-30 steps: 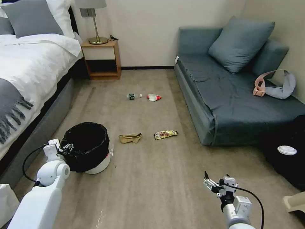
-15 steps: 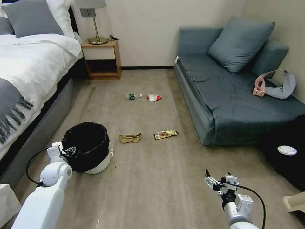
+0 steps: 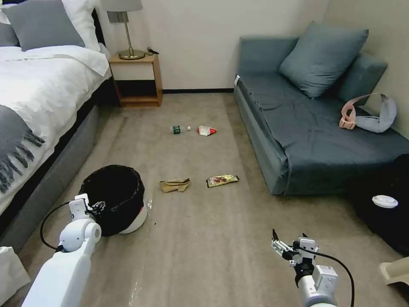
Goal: Pick up the trash bin, then pick up the garbage on the floor and place it into the trash bin.
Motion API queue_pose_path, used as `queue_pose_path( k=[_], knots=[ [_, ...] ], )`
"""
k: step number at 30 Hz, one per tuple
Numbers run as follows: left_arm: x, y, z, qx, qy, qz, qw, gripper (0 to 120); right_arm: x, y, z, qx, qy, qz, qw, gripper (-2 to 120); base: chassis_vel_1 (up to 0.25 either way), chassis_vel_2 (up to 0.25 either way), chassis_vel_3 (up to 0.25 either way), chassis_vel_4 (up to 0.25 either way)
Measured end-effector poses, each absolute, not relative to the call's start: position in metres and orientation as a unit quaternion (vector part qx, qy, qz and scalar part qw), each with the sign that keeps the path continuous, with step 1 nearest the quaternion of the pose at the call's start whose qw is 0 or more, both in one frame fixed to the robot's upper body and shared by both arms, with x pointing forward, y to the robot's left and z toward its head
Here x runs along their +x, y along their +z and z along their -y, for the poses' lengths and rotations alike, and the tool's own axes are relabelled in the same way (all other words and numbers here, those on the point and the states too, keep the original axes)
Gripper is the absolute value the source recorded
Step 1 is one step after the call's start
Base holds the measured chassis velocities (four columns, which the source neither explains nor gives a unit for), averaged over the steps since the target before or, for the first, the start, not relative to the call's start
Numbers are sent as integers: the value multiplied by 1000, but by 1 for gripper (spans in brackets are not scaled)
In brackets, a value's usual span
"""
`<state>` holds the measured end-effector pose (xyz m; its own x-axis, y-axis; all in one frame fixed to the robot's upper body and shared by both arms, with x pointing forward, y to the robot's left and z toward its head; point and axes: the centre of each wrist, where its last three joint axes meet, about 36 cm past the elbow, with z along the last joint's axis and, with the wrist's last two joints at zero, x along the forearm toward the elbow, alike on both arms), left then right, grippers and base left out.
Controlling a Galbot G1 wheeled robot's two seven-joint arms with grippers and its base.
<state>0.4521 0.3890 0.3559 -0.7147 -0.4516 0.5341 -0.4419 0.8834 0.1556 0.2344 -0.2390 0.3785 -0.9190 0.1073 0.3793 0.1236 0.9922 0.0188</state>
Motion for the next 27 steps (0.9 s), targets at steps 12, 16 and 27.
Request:
queue_pose_path(
  k=[12, 16, 27],
  knots=[
    [445, 353, -397, 235, -15, 927, 293, 36, 234, 384, 234, -53, -27, 979, 193, 100, 0, 0, 0, 0],
    [443, 350, -397, 229, -22, 928, 293, 19, 236, 385, 234, -52, -28, 979, 193, 100, 0, 0, 0, 0],
    [437, 345, -399, 231, -31, 929, 286, 14, 239, 380, 235, -52, -30, 978, 198, 100, 0, 0, 0, 0]
  ],
)
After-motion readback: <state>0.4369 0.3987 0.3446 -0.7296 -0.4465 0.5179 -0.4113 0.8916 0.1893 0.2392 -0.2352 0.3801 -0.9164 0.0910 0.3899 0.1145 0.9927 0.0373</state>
